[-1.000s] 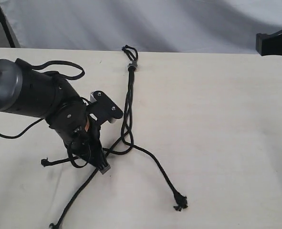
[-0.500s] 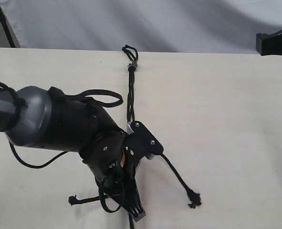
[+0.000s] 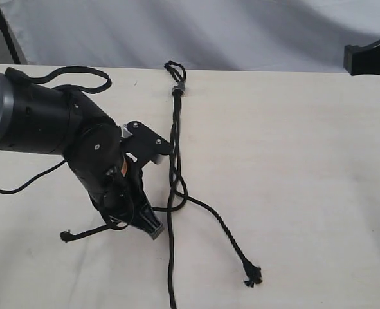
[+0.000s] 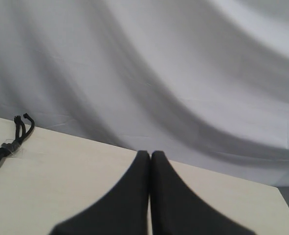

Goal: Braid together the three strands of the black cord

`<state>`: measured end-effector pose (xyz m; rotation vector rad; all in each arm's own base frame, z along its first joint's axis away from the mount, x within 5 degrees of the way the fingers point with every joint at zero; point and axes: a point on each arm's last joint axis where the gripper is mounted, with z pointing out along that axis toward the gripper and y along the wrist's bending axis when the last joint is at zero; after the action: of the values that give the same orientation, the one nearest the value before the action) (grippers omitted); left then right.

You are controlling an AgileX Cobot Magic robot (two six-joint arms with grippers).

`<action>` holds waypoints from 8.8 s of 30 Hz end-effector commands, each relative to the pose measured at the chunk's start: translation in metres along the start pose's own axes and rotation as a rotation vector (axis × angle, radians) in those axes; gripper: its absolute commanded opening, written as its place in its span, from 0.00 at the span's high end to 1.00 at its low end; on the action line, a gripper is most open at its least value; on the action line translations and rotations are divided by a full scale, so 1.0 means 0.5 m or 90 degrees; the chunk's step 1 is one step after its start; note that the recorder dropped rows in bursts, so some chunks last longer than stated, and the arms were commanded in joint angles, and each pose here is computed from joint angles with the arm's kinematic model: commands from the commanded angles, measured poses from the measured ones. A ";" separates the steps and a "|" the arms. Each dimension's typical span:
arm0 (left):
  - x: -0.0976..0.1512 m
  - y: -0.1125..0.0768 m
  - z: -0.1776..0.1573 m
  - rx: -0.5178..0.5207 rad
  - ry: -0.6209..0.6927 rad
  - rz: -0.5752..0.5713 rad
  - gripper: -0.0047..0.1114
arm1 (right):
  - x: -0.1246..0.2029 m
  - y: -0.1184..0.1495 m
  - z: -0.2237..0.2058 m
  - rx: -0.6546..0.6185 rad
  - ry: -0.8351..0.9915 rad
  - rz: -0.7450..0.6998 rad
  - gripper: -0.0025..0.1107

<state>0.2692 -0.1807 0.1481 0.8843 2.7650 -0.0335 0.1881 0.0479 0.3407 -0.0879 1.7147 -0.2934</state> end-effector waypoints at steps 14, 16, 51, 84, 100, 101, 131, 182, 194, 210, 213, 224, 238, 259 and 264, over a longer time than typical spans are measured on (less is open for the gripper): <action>-0.003 0.018 0.026 -0.013 -0.002 -0.004 0.42 | -0.004 0.016 -0.002 -0.065 -0.012 0.005 0.97; -0.014 0.022 -0.008 -0.023 -0.041 0.007 0.47 | -0.003 0.026 -0.003 -0.100 -0.009 0.020 0.97; 0.102 0.258 -0.293 -0.187 -0.406 -0.258 0.95 | 0.231 0.551 0.066 -0.515 0.680 -0.185 0.77; 0.103 0.258 -0.292 -0.185 -0.403 -0.259 0.95 | 0.229 0.513 0.194 -0.439 0.566 -0.519 0.98; 0.103 0.258 -0.292 -0.186 -0.404 -0.259 0.95 | 0.262 0.568 0.067 -0.690 0.718 -0.569 0.98; 0.103 0.258 -0.292 -0.186 -0.404 -0.259 0.95 | 0.251 0.567 0.067 -0.689 0.697 -0.565 0.98; 0.095 0.259 -0.305 -0.192 -0.455 -0.249 0.95 | 0.192 0.481 0.148 -0.530 0.575 -0.516 0.05; 0.455 0.061 -0.326 -0.263 -0.864 -0.187 0.95 | -0.179 0.021 -0.154 -0.385 0.004 -0.043 0.05; 0.511 0.058 -0.270 -0.398 -0.875 -0.224 0.95 | -0.179 0.021 -0.154 -0.385 0.003 -0.042 0.05; 0.522 0.068 -0.251 -0.406 -0.828 -0.313 0.95 | -0.179 0.021 -0.154 -0.385 0.003 -0.042 0.05; 0.524 0.068 -0.240 -0.389 -0.795 -0.329 0.95 | -0.179 0.021 -0.154 -0.385 0.003 -0.042 0.05; 0.527 0.068 -0.229 -0.376 -0.755 -0.339 0.95 | -0.179 0.021 -0.154 -0.385 0.003 -0.042 0.05; 0.527 0.068 -0.229 -0.376 -0.755 -0.339 0.95 | -0.179 0.021 -0.154 -0.385 0.003 -0.042 0.05; 0.527 0.068 -0.229 -0.376 -0.755 -0.339 0.95 | 0.252 0.160 -0.147 -0.601 0.127 -0.009 0.05; 0.527 0.068 -0.229 -0.376 -0.755 -0.339 0.95 | 0.326 0.118 -0.169 -0.573 0.141 -0.003 0.05</action>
<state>0.0559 0.0077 0.2007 -0.0837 1.6321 0.1258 0.0894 0.0915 0.1859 -0.7896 1.9786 0.5098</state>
